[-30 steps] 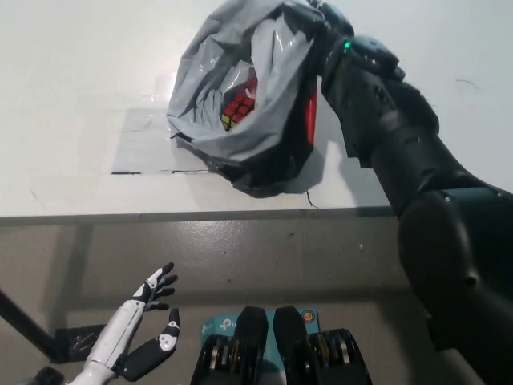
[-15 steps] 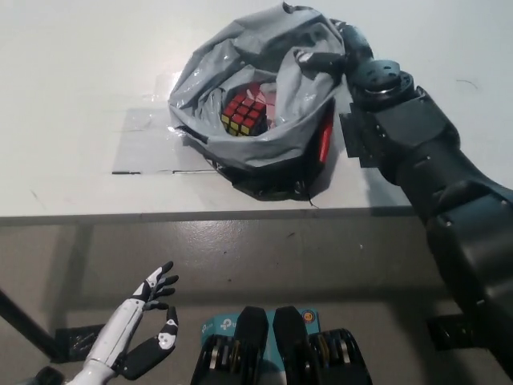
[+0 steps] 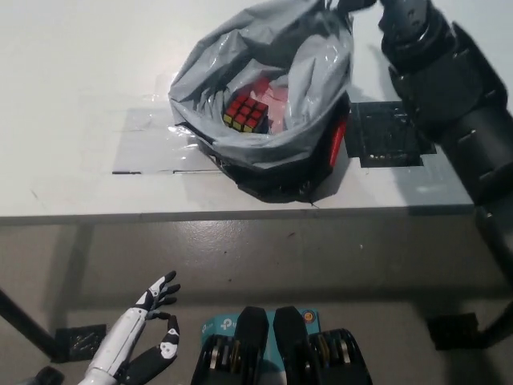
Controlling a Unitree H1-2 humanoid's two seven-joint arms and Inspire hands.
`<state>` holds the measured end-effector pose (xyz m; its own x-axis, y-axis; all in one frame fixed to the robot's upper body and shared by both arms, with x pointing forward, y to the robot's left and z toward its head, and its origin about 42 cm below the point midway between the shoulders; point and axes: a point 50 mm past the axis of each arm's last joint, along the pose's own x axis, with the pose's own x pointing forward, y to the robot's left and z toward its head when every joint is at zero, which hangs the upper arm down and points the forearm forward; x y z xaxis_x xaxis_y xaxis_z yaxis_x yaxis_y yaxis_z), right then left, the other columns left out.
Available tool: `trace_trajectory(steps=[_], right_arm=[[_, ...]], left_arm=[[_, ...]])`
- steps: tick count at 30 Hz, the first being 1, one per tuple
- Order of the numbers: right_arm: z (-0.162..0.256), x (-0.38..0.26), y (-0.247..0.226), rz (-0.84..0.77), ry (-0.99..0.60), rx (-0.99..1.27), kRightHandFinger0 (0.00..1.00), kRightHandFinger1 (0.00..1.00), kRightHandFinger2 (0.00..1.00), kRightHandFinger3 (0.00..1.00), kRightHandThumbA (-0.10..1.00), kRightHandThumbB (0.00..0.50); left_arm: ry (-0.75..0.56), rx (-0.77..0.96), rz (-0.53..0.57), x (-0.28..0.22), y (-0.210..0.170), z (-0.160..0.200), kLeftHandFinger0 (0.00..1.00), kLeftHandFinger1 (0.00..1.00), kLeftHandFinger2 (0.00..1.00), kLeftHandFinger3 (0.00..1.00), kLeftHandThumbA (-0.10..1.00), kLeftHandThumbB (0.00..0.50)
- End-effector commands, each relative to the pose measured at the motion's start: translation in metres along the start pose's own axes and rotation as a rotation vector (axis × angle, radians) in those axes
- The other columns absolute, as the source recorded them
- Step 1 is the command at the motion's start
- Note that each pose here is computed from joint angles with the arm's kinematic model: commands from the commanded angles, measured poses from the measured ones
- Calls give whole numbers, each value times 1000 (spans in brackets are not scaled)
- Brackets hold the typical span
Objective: Use the right hand to pick up a rubix's cube and place it into a plastic bag and lift the bag
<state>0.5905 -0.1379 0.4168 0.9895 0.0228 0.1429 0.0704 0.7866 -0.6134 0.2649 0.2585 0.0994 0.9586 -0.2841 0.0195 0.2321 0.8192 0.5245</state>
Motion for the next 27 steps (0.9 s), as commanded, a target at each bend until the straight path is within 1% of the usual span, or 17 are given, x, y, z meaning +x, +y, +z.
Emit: trace_trajectory(steps=[1,4,7,10,12,13,16,18,19,20,21,22,23,24,25,26,27], right_arm=[[60,-4,-51,-88,-118,-2,1000,1000,1000,1000,942,474],[77,-11,-65,-116,-169,19,1000,1000,1000,1000,936,450],[96,-22,-88,-175,-246,8,1000,1000,1000,1000,981,454],[114,-48,-119,-274,-395,-13,1000,1000,1000,1000,1000,447],[119,-68,-133,-303,-490,15,1000,1000,1000,1000,1000,420],[124,-91,-147,-306,-558,37,1000,1000,1000,1000,1000,424],[128,-114,-161,-249,-611,108,1000,1000,1000,1000,982,439],[125,-135,-179,-121,-684,246,1000,1000,1000,1000,854,413],[123,-142,-186,-59,-718,313,1000,1000,1000,1000,792,428],[122,-144,-189,-38,-728,333,1000,1000,1000,1000,782,430],[120,-148,-193,-19,-743,357,1000,1000,1000,1000,777,450],[118,-158,-201,-36,-776,391,1000,1000,1000,1000,799,450],[114,-167,-207,-61,-796,401,1000,1000,1000,1000,842,430],[107,-178,-212,-109,-812,367,1000,1000,1000,1000,961,398],[98,-197,-220,-194,-847,305,1000,1000,1000,1000,1000,366],[89,-212,-223,-247,-877,265,1000,1000,1000,1000,1000,329],[85,-222,-225,-280,-901,241,1000,1000,1000,1000,1000,321]], left_arm=[[-56,21,-2,5,9,6,780,850,904,1000,188,80],[-54,23,2,6,8,7,755,828,887,1000,166,76],[-73,25,8,13,10,10,748,813,874,1000,154,77],[-82,28,21,24,20,15,776,851,912,1000,209,79],[-86,39,26,28,25,17,787,868,928,1000,271,88],[-93,51,29,32,30,20,795,875,937,1000,307,90],[-106,48,31,36,32,21,797,874,938,1000,298,85],[-118,44,31,39,30,23,782,849,921,1000,273,81],[-121,44,32,41,28,24,791,856,926,1000,271,75],[-122,45,33,42,27,24,793,857,927,1000,271,74],[-126,47,36,43,27,24,806,865,932,1000,266,69],[-133,50,43,46,29,27,808,868,934,1000,264,67],[-138,54,50,49,31,29,818,882,950,1000,275,69],[-138,52,58,52,34,31,827,897,964,1000,294,71],[-146,52,73,60,41,36,830,903,974,1000,315,62],[-153,53,80,65,46,39,841,917,995,1000,356,53],[-162,57,86,70,51,42,844,920,999,1000,366,51]])
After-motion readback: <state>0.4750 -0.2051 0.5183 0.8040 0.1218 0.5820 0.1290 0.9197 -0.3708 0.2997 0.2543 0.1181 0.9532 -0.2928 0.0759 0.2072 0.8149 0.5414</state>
